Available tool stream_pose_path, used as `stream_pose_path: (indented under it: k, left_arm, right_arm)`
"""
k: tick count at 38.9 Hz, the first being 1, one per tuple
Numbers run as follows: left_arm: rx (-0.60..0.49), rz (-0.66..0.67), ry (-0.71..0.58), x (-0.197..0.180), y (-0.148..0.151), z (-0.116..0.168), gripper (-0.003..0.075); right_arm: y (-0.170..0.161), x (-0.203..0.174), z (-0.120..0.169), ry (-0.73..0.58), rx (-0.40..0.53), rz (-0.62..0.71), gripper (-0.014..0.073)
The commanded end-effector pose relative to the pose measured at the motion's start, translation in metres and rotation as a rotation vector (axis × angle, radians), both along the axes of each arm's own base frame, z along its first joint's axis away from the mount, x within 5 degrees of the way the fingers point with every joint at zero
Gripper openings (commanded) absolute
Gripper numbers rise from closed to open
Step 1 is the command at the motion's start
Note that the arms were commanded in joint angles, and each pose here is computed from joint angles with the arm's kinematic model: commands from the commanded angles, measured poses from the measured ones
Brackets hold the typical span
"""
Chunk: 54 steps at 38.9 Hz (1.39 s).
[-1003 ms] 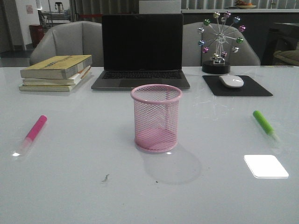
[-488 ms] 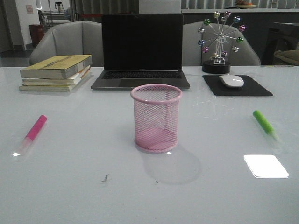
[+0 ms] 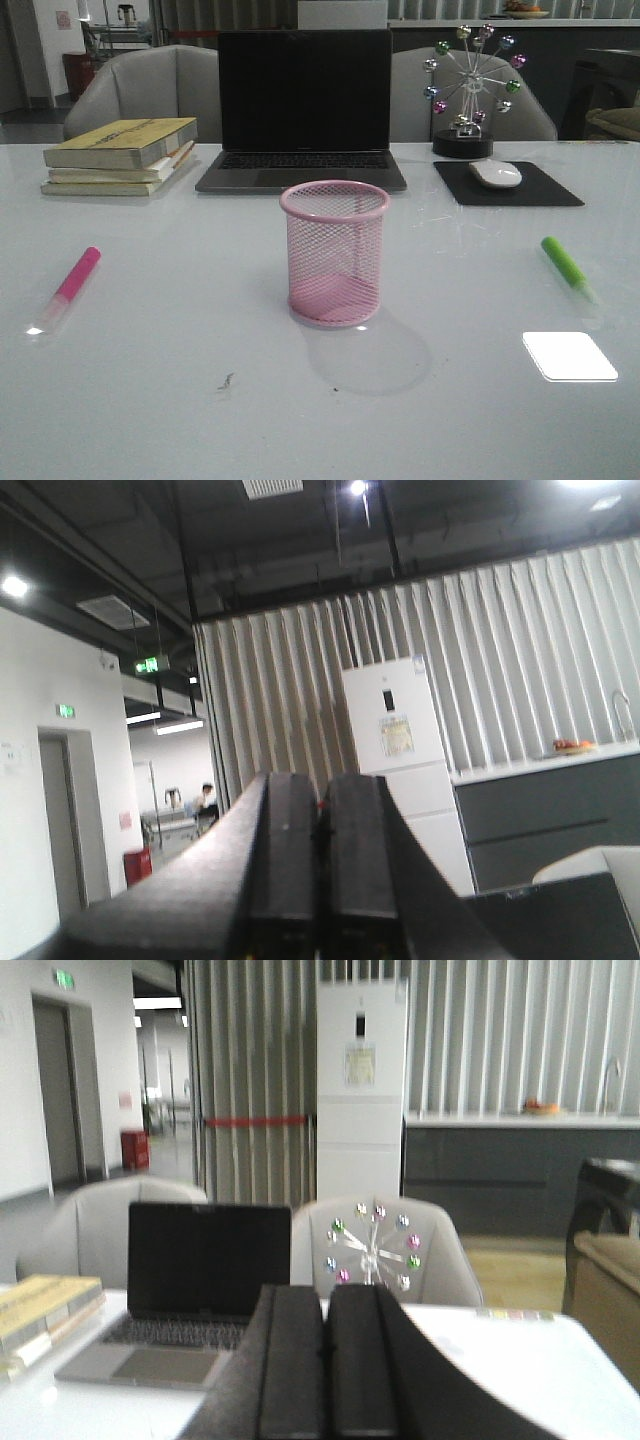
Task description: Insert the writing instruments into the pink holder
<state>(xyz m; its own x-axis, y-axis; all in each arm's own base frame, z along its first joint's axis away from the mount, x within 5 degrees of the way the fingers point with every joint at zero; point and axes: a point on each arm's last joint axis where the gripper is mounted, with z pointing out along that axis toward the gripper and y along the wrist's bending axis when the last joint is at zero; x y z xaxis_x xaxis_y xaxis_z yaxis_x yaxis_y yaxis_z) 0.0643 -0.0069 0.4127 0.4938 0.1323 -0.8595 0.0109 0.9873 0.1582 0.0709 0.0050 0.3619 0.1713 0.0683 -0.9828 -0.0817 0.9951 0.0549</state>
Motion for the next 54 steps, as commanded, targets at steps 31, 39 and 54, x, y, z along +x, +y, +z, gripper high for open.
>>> stream_pose_path:
  k: [31,39,54]
  left_arm:
    - [-0.166,-0.031,0.686,0.094,-0.006,-0.042,0.0466]
    - [-0.171,-0.033,0.697,0.094,-0.006,-0.044,0.0463]
    - [-0.171,-0.033,0.719,0.094,-0.007,-0.046,0.0393]
  right_arm:
    - [0.006,0.114,-0.019,0.533,-0.088,-0.023,0.0451]
    - [0.007,0.121,-0.03,0.605,-0.068,-0.019,0.045]
    - [0.011,0.209,-0.043,1.025,-0.088,-0.046,0.045]
